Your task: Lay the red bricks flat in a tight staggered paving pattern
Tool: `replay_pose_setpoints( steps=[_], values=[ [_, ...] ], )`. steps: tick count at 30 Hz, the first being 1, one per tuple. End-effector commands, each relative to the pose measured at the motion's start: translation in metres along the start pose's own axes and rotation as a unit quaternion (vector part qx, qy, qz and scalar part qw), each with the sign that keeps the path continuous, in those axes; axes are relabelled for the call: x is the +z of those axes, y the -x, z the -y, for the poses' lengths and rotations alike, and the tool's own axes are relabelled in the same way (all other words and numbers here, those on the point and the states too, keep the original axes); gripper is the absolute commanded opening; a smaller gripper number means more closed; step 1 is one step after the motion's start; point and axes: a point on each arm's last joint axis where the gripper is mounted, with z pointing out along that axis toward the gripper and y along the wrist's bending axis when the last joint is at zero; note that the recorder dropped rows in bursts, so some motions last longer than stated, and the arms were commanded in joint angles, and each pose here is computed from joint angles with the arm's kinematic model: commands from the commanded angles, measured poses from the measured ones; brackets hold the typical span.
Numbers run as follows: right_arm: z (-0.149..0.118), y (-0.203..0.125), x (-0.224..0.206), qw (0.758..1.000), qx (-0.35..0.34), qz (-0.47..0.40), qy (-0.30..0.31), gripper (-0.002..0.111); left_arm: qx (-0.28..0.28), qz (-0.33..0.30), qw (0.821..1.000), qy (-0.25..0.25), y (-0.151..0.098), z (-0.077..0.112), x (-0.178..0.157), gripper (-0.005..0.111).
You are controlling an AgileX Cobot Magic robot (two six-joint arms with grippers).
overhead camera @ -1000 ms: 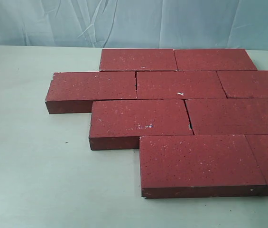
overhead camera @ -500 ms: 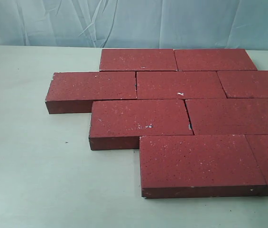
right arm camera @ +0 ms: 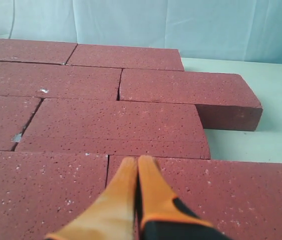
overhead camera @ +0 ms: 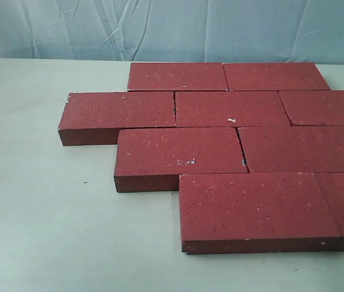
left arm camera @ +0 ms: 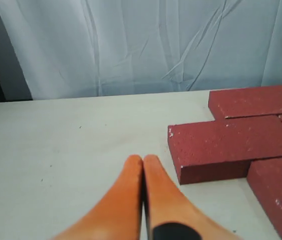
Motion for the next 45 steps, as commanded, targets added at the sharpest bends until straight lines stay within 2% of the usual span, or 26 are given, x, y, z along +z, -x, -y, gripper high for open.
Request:
replay_pose_setpoints(
  steps=[1,8,18,22,33,45],
  values=[
    [0.000,0.000,0.000,1.000,0.001,0.008,-0.002,-0.001,0.032,0.008,0.999,0.017,-0.034,-0.002,-0.005,0.000],
    [0.000,0.000,0.000,1.000,0.001,0.008,-0.002,-0.001,0.055,0.051,0.997,0.034,-0.078,-0.003,-0.004,0.000],
    [0.000,0.000,0.000,1.000,0.003,0.008,-0.001,-0.001,0.051,-0.006,0.998,0.031,-0.117,-0.004,0.012,0.000],
    [0.000,0.000,0.000,1.000,0.003,0.008,-0.001,-0.001,0.048,0.006,0.998,0.034,-0.115,-0.004,0.012,0.000],
    [0.000,0.000,0.000,1.000,0.003,0.008,-0.001,-0.001,-0.022,0.009,0.999,0.039,-0.115,-0.005,0.012,0.000],
    [0.000,0.000,0.000,1.000,0.003,0.008,-0.001,-0.001,-0.017,0.008,0.999,0.041,-0.115,-0.005,0.012,0.000]
  ],
)
